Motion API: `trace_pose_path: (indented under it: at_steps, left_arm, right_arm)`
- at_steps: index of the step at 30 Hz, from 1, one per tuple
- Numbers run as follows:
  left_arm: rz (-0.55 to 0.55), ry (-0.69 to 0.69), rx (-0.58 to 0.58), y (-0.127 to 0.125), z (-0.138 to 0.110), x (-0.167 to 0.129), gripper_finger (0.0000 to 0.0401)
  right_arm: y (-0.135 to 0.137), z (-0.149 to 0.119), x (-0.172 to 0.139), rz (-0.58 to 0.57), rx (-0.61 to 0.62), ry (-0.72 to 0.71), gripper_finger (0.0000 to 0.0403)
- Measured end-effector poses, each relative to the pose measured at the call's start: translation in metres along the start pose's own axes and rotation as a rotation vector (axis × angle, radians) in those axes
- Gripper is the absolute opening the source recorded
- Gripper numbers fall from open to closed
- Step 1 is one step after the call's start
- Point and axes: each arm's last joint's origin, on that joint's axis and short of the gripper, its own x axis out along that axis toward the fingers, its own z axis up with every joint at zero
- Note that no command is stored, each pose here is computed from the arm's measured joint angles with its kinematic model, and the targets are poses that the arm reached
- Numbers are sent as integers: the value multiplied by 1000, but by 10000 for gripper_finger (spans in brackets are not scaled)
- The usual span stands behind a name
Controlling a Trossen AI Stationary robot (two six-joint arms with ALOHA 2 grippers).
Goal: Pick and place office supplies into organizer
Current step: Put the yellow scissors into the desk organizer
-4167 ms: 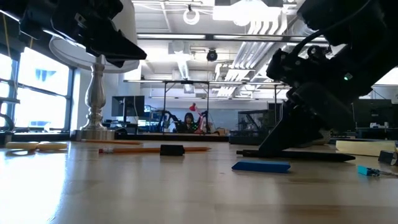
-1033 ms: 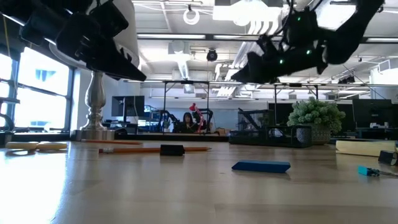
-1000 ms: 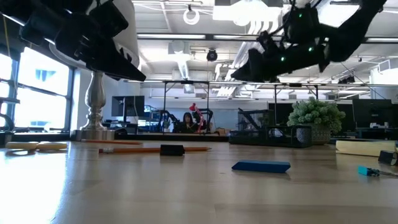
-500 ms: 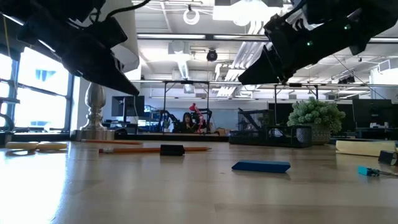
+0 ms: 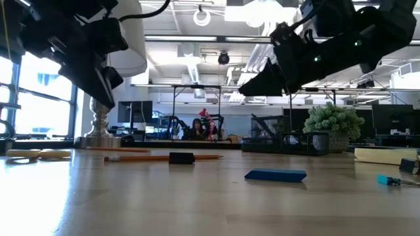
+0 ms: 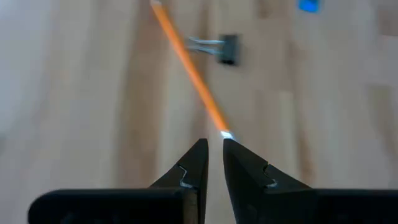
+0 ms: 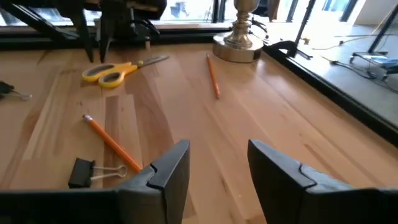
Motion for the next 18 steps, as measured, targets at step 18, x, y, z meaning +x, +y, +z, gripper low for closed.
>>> trace_pose_path:
  at_steps: [18]
  left_arm:
    - [24, 332, 159, -2, -3, -21, 40]
  right_arm:
    - [-9, -12, 28, 50, -66, -192, 156]
